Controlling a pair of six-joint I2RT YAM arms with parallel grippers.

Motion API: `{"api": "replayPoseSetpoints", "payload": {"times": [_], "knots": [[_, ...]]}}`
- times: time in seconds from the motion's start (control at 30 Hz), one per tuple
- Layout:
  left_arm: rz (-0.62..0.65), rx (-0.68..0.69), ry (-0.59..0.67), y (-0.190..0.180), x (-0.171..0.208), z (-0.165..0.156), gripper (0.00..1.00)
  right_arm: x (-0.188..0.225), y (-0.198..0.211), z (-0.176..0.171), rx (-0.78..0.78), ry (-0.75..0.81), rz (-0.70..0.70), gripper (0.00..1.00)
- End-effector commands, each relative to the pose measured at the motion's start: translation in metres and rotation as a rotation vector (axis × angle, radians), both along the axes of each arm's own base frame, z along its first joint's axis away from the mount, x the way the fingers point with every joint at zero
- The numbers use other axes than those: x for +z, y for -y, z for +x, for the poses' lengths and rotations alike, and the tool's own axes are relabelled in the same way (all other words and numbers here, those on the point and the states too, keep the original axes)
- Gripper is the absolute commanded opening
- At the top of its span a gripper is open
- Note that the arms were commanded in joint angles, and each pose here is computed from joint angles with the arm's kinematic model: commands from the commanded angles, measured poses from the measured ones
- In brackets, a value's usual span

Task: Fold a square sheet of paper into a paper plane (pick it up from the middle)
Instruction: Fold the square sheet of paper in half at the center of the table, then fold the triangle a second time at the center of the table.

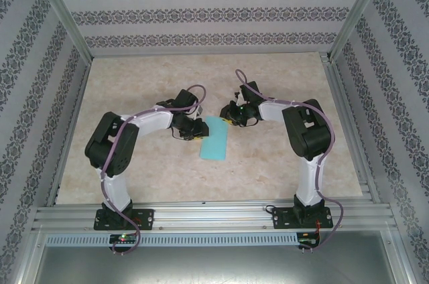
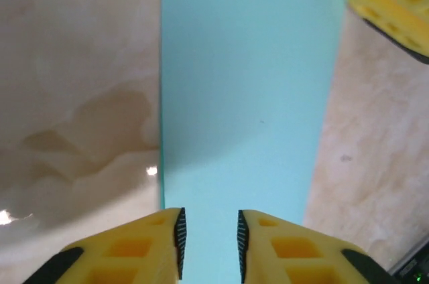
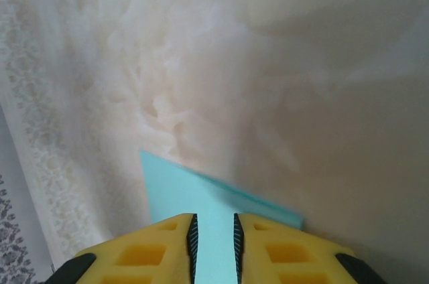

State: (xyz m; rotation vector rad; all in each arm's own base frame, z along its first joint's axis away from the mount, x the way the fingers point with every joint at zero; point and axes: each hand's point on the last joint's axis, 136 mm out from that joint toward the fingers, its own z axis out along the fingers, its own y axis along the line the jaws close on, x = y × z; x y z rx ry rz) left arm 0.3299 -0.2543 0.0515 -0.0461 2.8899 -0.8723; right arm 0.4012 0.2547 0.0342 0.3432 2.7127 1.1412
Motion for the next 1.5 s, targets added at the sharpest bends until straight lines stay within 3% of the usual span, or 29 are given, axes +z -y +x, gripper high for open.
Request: {"api": "replayPoseSetpoints", "payload": {"times": [0.0,0.07,0.2,0.33,0.47,1.47], "knots": [[0.020,0.007,0.047,-0.009,0.018,-0.006,0.40,0.047,0.005,-0.004,0.027,0.101,0.024,0.29],[0.003,0.023,0.028,-0.014,0.016,-0.009,0.46,0.053,0.011,-0.015,0.016,0.115,0.018,0.33],[-0.105,0.038,-0.034,-0.013,0.010,-0.012,0.51,0.049,0.015,-0.042,0.002,0.117,0.013,0.39],[-0.167,0.019,-0.071,-0.005,0.006,-0.014,0.53,0.033,0.011,-0.066,0.010,0.078,0.010,0.34],[-0.171,0.020,-0.077,-0.003,0.005,-0.012,0.54,0.022,0.000,-0.082,0.034,0.058,0.014,0.35],[-0.162,0.011,-0.128,0.002,-0.008,-0.008,0.56,-0.038,0.014,-0.117,0.048,-0.069,-0.095,0.32]]}}
